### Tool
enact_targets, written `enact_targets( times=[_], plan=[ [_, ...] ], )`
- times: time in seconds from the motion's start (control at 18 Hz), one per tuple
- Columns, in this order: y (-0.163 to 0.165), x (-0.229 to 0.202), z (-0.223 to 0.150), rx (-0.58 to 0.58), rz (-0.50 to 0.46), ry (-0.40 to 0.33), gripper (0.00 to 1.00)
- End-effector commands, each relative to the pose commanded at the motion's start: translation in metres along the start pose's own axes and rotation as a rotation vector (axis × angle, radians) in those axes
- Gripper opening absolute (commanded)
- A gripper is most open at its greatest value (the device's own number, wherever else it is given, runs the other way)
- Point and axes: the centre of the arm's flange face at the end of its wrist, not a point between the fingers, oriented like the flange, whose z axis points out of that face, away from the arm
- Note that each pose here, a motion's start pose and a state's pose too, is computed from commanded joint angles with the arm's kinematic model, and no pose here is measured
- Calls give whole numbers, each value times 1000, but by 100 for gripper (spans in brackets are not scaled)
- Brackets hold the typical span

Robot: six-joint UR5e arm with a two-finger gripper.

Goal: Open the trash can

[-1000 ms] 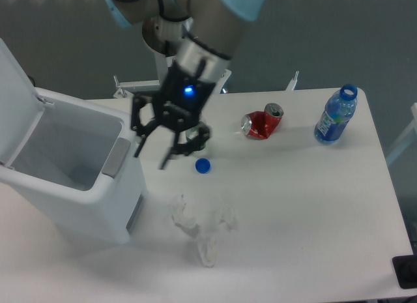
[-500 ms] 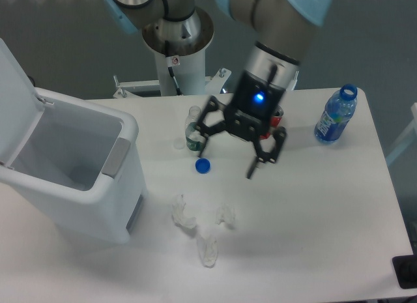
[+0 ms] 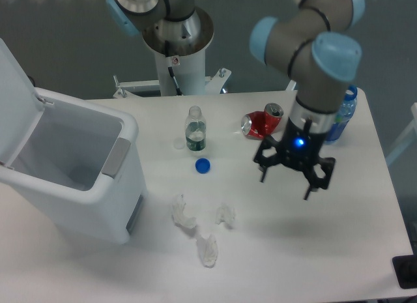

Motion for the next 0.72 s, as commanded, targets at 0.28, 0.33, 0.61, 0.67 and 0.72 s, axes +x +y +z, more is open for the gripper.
enact_targets(
  times=[0.28,0.33,0.61,0.67,0.72],
  plan=[
    [-13,6,39,-145,133,0,100],
    [-14,5,38,-145,135,0,100],
    [-16,7,35,-143,153,-1,100],
    [-16,7,35,-143,155,-1,100],
    [-16,8,34,-143,155,-1,100]
  ],
)
